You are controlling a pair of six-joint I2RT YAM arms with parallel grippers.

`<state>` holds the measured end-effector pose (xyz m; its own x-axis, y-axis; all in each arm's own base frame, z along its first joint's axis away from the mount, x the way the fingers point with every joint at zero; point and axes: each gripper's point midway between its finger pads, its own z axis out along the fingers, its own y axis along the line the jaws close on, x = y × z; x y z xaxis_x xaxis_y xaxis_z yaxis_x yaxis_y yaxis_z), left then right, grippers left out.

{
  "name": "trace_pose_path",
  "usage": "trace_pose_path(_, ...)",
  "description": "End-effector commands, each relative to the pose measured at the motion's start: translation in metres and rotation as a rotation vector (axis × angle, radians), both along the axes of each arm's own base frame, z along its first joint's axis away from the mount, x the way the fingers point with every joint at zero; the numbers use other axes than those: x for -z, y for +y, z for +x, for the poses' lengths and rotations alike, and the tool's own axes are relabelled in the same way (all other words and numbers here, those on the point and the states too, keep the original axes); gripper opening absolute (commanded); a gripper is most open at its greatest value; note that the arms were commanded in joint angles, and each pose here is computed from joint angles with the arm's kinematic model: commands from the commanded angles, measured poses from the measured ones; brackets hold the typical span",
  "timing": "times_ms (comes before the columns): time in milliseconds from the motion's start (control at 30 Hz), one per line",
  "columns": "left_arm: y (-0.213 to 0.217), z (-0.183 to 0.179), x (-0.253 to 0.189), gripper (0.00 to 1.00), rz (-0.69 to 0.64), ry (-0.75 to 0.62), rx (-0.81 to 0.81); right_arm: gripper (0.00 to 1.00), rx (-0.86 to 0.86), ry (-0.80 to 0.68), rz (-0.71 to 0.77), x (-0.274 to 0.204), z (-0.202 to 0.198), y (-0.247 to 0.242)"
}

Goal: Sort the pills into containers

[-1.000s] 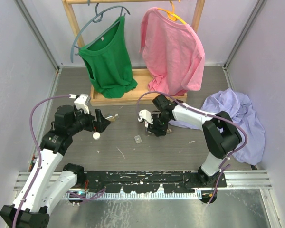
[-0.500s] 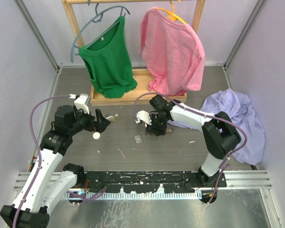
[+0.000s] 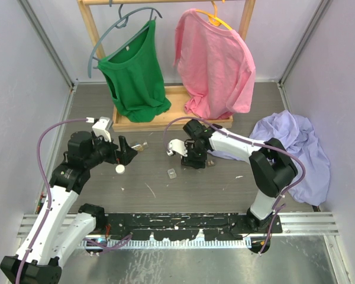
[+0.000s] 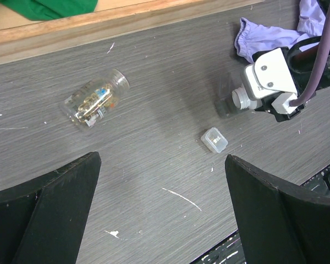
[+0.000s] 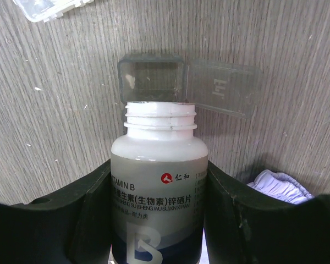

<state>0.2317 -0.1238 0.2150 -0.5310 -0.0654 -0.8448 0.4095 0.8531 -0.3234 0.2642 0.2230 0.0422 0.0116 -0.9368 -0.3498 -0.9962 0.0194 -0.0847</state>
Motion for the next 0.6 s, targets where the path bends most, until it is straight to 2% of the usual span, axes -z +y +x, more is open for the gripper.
trace_pose_path(0, -0.0026, 0.0044, -0.0160, 0.98, -0.028, -0.064, 0.005, 0.01, -0.005, -0.041, 0.000, -0.0124, 0.0091, 0.0068)
trace_pose_path(567, -0.0023, 0.0045, -0.0157, 0.98, -0.026, -0.064, 0.003, 0.01, -0.031, -0.046, -0.042, -0.0148, 0.0087, 0.0090)
